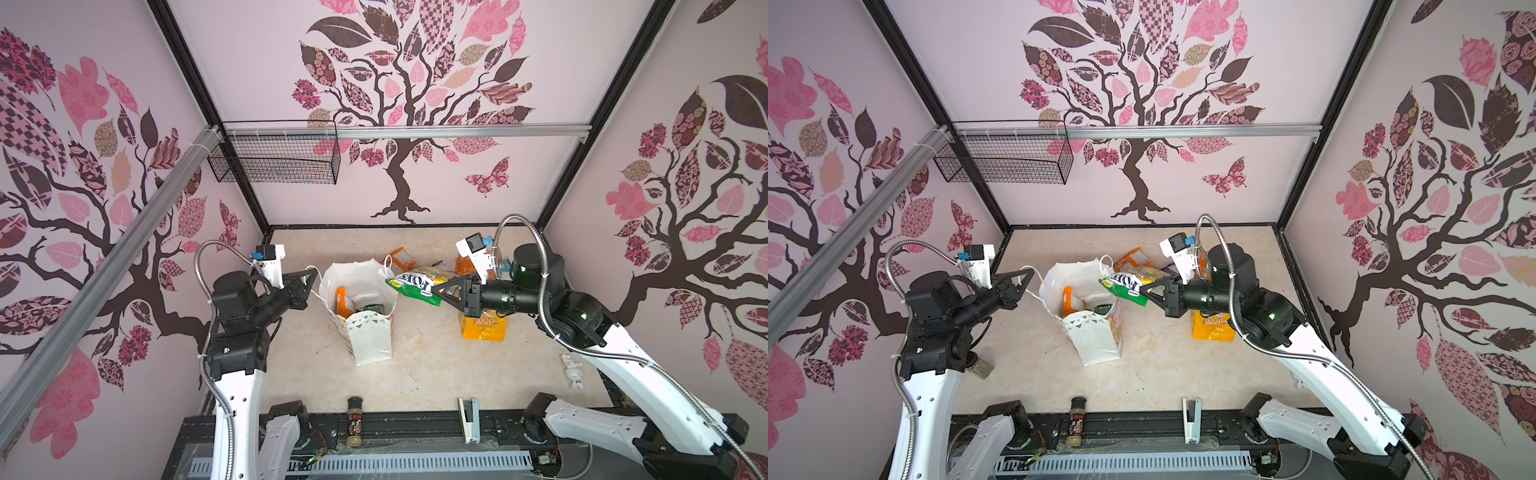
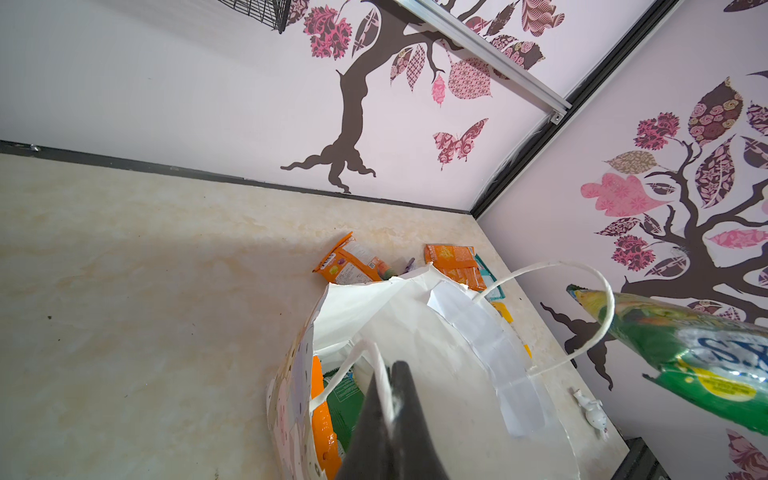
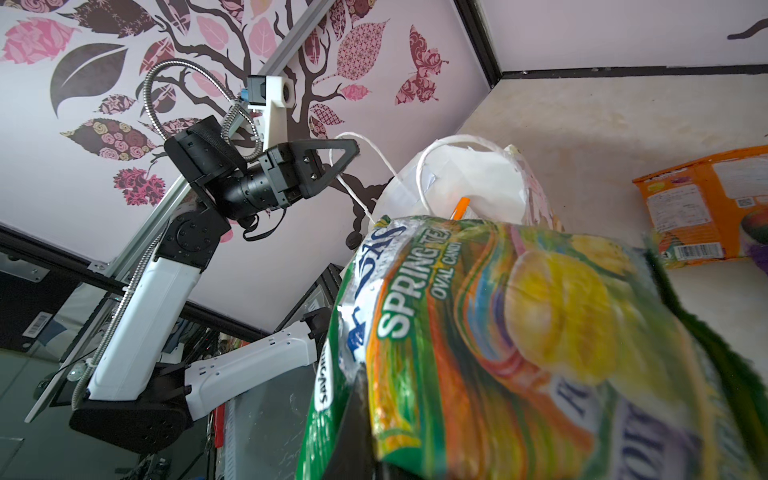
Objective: Place the snacks into the paper bag
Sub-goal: 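Lift the green packet with the right gripper toward the bag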
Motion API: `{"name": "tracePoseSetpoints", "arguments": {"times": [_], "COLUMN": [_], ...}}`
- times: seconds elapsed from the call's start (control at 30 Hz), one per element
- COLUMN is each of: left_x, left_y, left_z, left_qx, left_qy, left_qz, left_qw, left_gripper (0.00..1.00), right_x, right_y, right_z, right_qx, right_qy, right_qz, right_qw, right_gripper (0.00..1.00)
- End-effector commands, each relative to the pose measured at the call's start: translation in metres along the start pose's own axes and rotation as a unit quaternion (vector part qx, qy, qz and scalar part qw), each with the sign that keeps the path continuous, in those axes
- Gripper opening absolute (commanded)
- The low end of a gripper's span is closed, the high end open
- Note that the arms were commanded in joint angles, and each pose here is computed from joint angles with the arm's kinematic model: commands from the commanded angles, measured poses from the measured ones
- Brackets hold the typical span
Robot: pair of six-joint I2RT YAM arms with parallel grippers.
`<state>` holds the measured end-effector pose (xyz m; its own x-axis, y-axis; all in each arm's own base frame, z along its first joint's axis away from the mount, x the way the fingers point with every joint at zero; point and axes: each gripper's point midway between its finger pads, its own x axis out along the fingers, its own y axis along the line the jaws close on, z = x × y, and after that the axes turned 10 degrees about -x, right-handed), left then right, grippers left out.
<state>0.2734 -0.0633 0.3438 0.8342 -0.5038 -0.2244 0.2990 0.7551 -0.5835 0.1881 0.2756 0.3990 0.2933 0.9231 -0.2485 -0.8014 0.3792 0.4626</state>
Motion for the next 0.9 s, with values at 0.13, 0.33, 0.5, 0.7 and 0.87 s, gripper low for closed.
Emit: {"name": "tracePoseSetpoints", "arguments": {"times": [0.13,0.33,0.5,0.7,0.87], "left_x": [-0.001,-0.001,-0.001,-0.001,-0.001], "left_y": [-0.004,-0.004,-0.004,-0.004,-0.005], "left_z": [0.005,0.004,0.004,0.004,0.004], "left_qx": [0.009,0.009,0.008,0.009,0.009], "left_qy": [-0.010,-0.010,-0.009,-0.008,-0.009], "left_qz": [-0.010,-0.010,-0.011,-0.011,-0.013], "left_qw": [1.000,1.000,1.000,1.000,1.000], "left_gripper": [0.00,0.00,0.00,0.00,0.00], "right_x": [-0.013,-0.010,0.002,0.010,0.030], "right_y": [0.036,0.054,0.070,0.076,0.100], "right_z": [0.031,0.030,0.030,0.036,0.034], "right_qx": [-0.040,-0.066,-0.080,-0.076,-0.092], "right_qy": [-0.026,-0.013,0.003,0.008,0.016], "right_qz": [0.058,0.065,0.072,0.079,0.089], "right_qw": [0.997,0.996,0.994,0.994,0.992], "right_gripper": [0.00,0.00,0.00,0.00,0.00]}}
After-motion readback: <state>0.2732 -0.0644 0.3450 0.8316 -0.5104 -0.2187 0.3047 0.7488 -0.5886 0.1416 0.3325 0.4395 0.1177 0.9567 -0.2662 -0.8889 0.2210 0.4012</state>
